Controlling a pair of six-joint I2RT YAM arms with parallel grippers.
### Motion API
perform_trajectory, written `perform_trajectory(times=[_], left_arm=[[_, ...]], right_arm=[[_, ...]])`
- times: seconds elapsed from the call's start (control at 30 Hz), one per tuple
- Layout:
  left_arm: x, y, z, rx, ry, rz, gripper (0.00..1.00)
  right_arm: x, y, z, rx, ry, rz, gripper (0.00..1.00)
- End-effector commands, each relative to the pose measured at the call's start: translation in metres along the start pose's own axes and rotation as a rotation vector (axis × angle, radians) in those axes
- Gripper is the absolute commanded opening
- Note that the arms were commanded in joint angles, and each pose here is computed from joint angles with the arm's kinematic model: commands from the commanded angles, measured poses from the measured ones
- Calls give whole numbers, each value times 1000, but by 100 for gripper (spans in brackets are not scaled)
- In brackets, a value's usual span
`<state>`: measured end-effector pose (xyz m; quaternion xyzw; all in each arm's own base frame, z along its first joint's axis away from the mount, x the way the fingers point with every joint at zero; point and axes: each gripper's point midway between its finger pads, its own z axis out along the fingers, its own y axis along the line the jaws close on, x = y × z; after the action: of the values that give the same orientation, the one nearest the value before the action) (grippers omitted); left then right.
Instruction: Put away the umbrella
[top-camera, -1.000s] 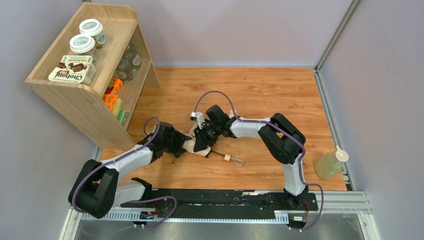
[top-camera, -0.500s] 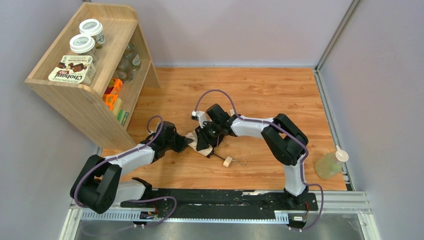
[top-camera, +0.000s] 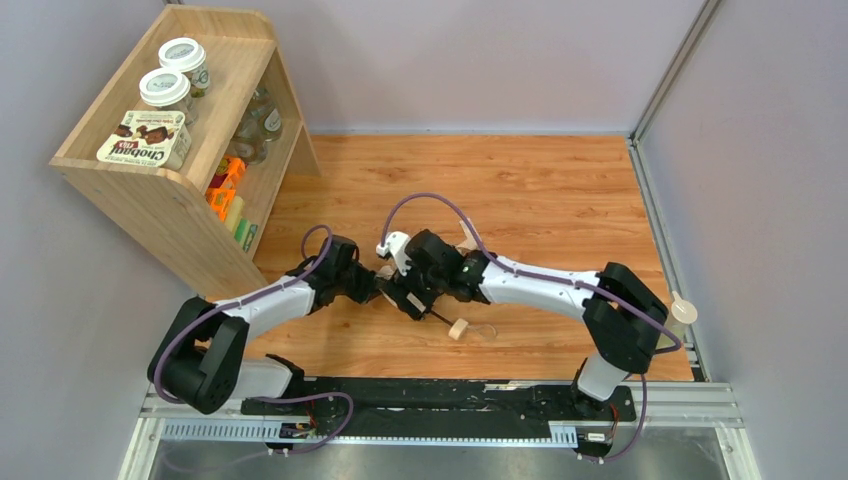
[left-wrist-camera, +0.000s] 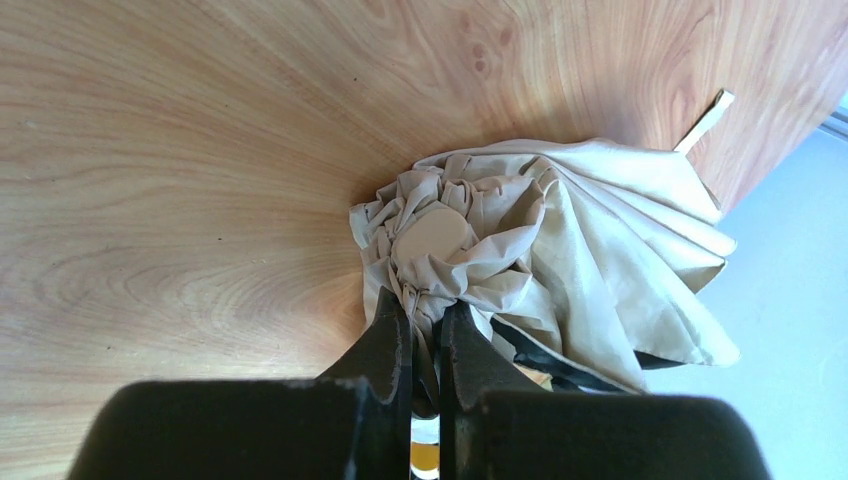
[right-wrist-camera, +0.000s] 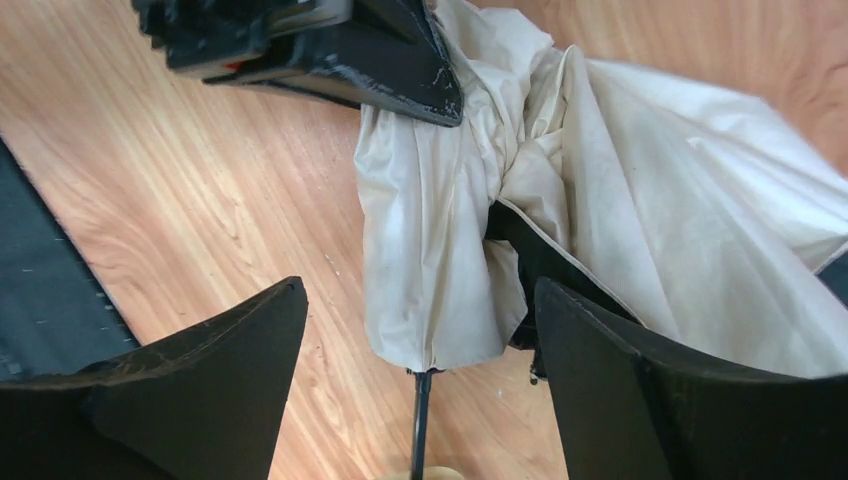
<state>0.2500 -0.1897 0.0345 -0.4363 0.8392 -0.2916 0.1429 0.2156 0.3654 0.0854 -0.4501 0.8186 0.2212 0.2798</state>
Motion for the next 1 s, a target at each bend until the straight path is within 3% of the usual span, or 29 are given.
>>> perform_trajectory(times=[0.0, 0.27, 0.43, 0.53, 0.67, 0.73, 0.8, 0.97], left_arm=[[4, 113, -12, -445, 14, 34, 0], [16, 112, -14, -499, 81, -14, 0], [15, 107, -17, -510, 82, -17, 0], [15, 103, -18, -497, 82, -21, 0], [16, 90, -16, -433, 93, -2, 0], [13, 77, -14, -374, 79, 33, 0], [5, 64, -14, -321, 40, 72, 12], [-11, 23, -19, -119, -13, 147, 65]], right_arm=[[-12, -10, -5, 228, -104, -226, 87], [-16, -10, 21, 399, -148, -366, 82], [-7, -26, 48, 514, -91, -381, 72], [19, -32, 62, 512, 3, -357, 49], [76, -33, 66, 427, 158, -206, 0], [107, -21, 66, 318, 245, -110, 0], [132, -8, 64, 220, 305, -40, 0], [167, 22, 56, -1, 383, 112, 0]])
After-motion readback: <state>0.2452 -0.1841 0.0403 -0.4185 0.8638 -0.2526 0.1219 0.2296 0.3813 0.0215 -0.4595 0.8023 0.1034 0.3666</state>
